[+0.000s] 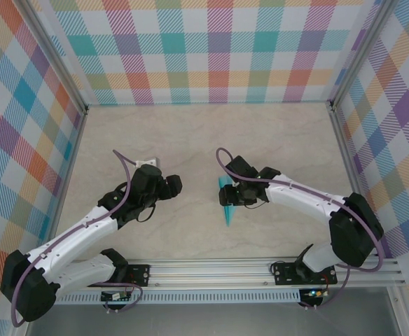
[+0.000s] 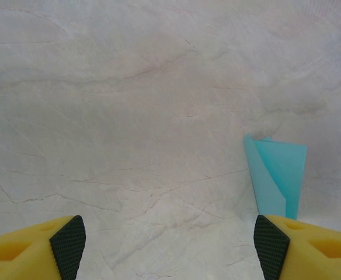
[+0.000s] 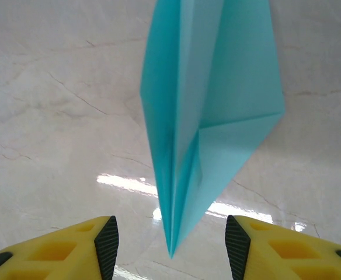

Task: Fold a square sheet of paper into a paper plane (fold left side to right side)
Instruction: Pick up the paper plane at the center of the table.

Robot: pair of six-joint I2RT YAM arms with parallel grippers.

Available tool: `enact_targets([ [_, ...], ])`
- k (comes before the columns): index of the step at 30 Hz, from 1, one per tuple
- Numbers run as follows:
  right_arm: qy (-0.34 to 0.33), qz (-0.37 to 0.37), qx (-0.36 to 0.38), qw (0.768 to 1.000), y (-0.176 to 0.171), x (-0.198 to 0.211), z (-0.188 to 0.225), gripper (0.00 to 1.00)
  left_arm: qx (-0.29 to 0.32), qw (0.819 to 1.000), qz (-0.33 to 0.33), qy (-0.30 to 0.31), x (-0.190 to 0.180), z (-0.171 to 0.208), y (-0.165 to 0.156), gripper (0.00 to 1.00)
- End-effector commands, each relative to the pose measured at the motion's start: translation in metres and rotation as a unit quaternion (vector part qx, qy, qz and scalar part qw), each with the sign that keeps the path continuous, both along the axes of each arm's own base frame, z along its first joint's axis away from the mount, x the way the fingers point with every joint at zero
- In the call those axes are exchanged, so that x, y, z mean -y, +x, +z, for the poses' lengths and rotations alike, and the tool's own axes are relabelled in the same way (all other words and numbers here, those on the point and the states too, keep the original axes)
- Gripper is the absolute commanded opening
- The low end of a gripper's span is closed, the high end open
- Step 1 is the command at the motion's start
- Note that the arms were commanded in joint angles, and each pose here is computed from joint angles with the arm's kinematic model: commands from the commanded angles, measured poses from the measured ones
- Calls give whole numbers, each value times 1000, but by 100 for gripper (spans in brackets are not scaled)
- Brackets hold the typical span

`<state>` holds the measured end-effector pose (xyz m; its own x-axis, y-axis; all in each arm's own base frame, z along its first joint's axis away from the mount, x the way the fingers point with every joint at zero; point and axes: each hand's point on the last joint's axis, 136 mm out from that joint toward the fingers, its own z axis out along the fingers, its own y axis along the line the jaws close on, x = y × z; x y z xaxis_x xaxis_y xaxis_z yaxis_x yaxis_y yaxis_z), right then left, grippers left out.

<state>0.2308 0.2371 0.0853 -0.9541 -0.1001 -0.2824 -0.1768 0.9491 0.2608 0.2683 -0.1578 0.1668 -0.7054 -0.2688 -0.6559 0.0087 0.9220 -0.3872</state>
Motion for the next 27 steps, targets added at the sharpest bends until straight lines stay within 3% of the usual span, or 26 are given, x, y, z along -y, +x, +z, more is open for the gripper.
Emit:
enact_targets([
  [1, 5, -11, -26, 1000, -3, -4, -12, 54, 5, 1000, 5, 6, -7, 4, -1, 82],
  [10, 2, -7, -44, 999, 2, -14, -29, 52, 9, 999, -29, -14, 5, 4, -4, 100],
  [16, -3, -7, -55, 998, 4, -17, -38, 43, 23, 996, -77, -28, 19, 13, -8, 100],
  [27, -11, -6, -58, 998, 6, -18, -45, 29, 28, 996, -82, -28, 20, 14, -9, 100],
])
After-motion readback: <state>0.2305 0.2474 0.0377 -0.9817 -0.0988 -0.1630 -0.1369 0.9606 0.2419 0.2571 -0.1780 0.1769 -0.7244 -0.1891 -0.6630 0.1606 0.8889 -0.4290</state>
